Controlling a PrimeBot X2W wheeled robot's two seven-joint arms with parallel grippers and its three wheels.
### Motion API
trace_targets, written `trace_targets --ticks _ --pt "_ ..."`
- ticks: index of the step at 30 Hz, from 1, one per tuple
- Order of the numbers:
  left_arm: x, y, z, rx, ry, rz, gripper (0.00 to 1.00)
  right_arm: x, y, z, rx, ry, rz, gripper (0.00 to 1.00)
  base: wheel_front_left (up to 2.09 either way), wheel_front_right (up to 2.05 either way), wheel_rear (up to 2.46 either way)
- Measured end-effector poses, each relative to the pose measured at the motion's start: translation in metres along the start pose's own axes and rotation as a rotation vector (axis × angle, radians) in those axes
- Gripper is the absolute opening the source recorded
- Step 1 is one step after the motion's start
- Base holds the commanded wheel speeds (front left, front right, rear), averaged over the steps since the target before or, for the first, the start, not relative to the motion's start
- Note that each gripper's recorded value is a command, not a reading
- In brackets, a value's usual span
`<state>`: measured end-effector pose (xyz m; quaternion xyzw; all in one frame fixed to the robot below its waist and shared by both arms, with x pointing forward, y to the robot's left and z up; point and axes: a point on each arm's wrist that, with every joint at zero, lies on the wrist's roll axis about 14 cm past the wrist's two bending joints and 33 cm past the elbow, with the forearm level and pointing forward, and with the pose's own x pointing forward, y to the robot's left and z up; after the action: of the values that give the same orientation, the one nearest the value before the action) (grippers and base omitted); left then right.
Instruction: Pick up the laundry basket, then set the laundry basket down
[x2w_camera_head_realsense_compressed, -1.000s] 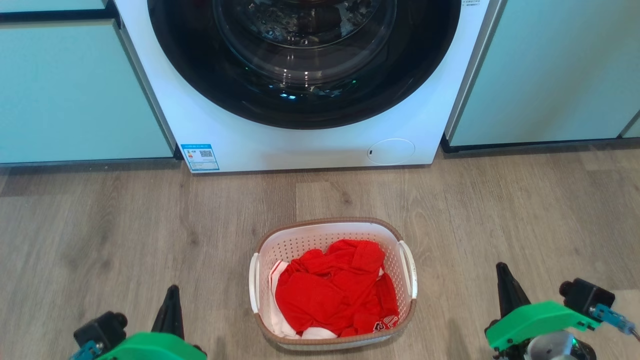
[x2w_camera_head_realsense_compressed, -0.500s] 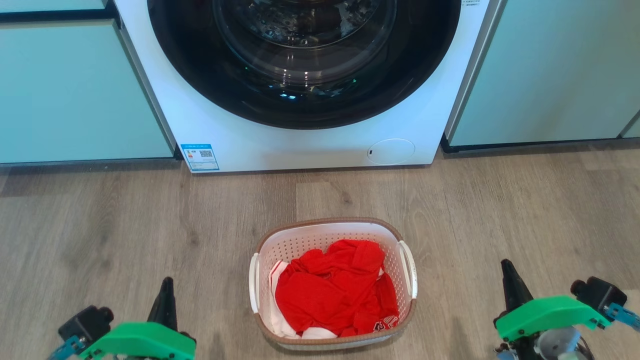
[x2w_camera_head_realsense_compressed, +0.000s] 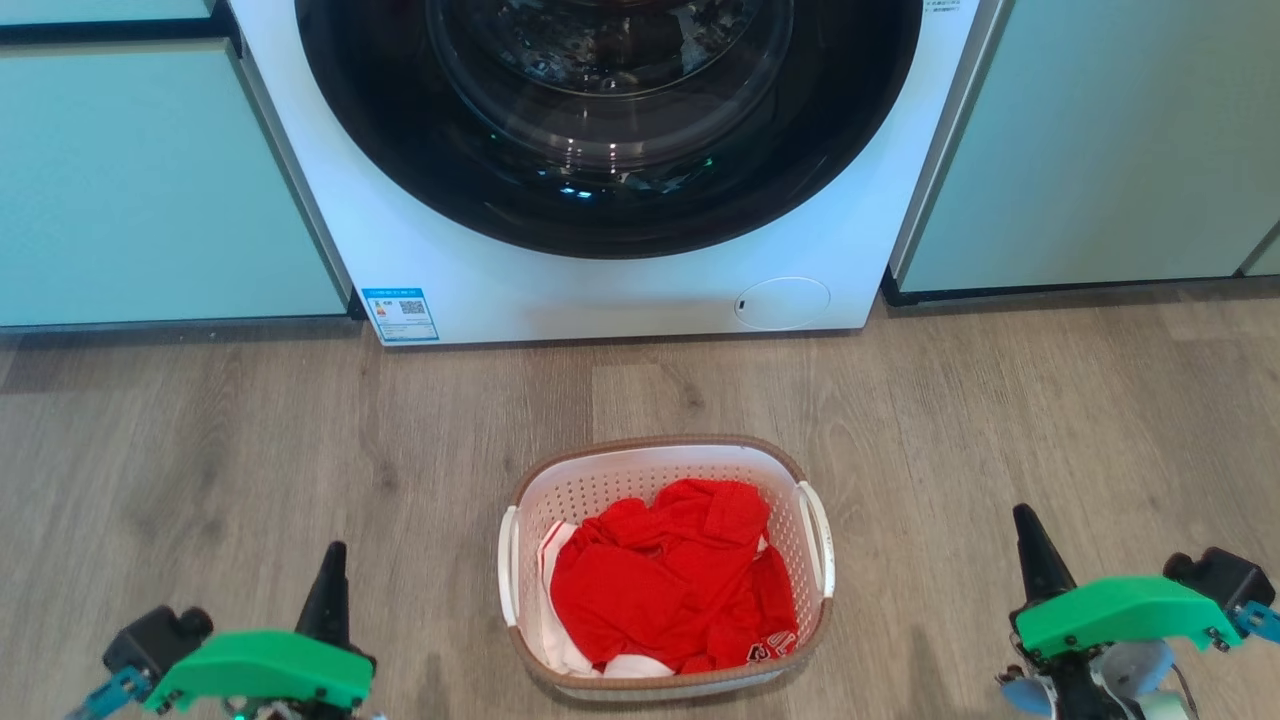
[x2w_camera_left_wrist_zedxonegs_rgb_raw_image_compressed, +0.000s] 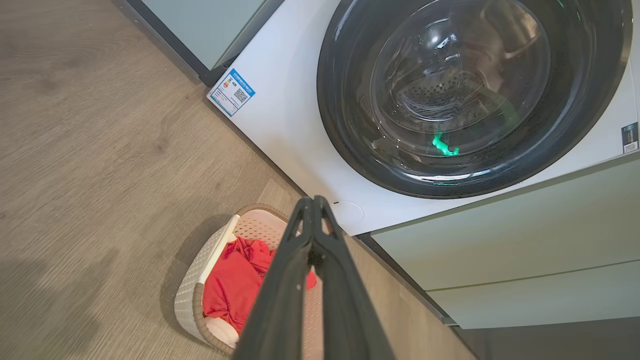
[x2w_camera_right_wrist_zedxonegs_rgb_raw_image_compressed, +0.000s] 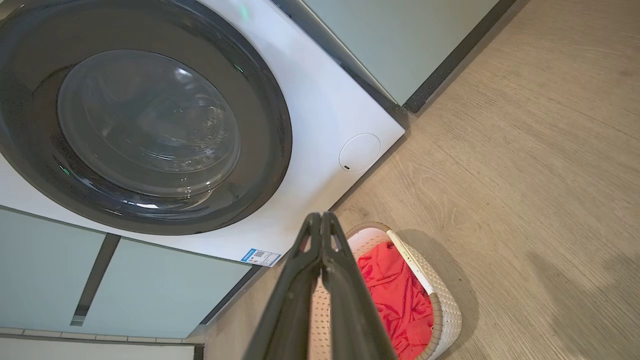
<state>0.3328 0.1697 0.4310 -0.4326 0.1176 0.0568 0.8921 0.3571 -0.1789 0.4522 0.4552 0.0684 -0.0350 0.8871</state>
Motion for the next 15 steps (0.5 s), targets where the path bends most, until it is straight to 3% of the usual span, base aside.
trace_targets --ticks 15 --pt "0.0082 -0.0066 0.0095 -0.185 0.000 -0.026 0.00 0.0005 -0.0053 0.0064 0.172 -0.004 -0.018 0.00 0.00 0.00 0.00"
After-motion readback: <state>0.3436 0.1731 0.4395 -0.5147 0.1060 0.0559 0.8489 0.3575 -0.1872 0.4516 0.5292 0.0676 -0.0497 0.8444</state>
